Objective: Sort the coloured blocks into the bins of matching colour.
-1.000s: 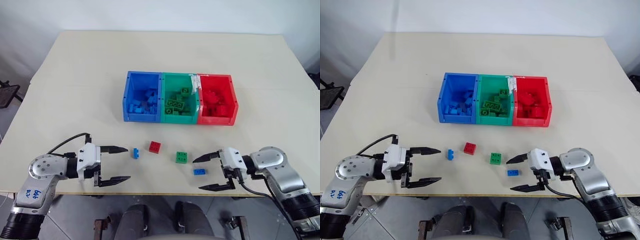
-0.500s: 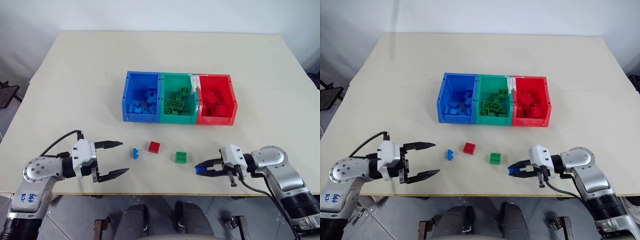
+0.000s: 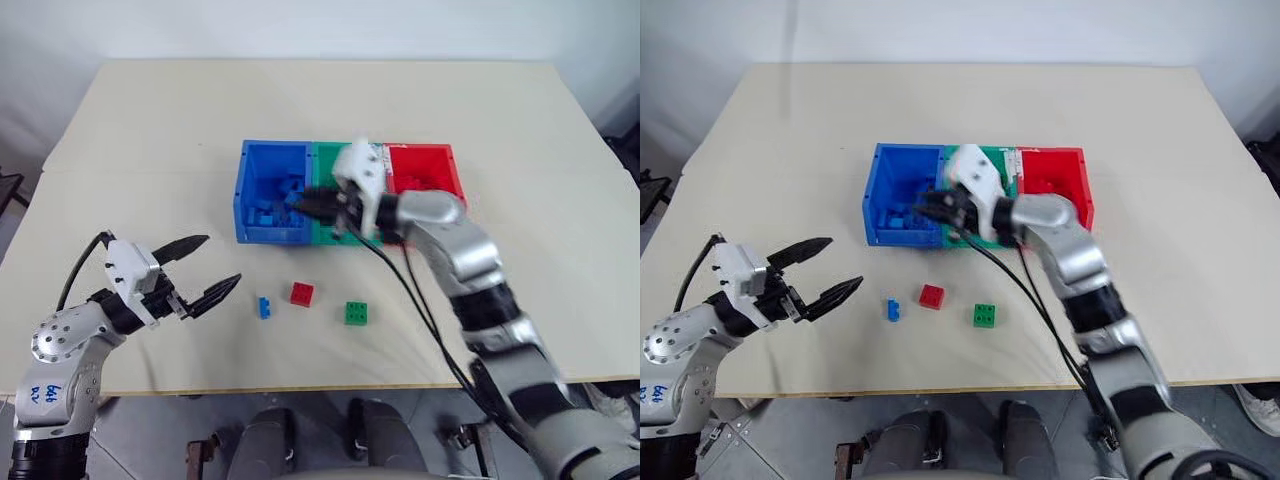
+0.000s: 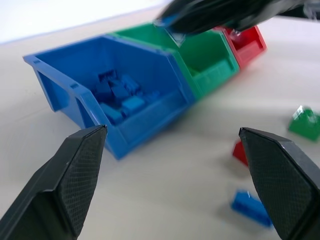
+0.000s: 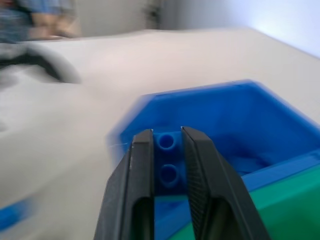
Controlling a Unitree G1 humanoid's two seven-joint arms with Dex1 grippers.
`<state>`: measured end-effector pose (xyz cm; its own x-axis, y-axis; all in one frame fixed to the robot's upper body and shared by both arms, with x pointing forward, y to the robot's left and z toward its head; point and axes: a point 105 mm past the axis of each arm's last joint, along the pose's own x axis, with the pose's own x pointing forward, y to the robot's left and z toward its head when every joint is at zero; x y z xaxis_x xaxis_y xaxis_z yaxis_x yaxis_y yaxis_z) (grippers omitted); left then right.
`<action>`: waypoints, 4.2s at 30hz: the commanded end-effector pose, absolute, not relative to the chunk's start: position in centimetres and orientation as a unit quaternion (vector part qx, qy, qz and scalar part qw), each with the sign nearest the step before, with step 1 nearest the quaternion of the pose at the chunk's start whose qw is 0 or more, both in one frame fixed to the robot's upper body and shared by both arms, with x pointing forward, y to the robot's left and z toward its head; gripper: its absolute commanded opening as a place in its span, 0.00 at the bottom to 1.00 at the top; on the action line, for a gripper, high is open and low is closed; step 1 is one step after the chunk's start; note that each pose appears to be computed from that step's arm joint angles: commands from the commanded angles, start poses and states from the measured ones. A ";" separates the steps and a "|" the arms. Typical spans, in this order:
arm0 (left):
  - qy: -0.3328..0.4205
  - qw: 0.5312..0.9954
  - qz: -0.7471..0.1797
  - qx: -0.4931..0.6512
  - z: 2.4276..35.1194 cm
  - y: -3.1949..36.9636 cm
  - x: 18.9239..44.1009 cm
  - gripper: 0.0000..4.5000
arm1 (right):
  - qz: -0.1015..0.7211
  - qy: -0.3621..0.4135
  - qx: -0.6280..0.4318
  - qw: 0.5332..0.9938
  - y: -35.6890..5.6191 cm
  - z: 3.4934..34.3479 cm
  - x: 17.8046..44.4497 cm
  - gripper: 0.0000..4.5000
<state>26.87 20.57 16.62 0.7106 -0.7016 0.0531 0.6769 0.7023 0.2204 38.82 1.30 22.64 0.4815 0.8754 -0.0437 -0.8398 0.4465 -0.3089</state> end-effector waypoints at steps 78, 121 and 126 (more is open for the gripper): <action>-0.077 0.858 -0.497 0.109 18.1 16.1 25.6 1.00 | 0.431 -0.071 -0.155 0.886 -9.3 21.7 40.0 0.33; 0.022 0.791 -0.585 0.180 14.8 17.0 27.7 1.00 | 0.619 -0.017 -0.168 0.767 -20.6 15.4 22.4 0.99; 0.046 0.738 -0.639 0.213 13.4 12.0 28.9 1.00 | 0.600 -0.020 -0.165 0.782 -20.3 15.4 22.0 0.99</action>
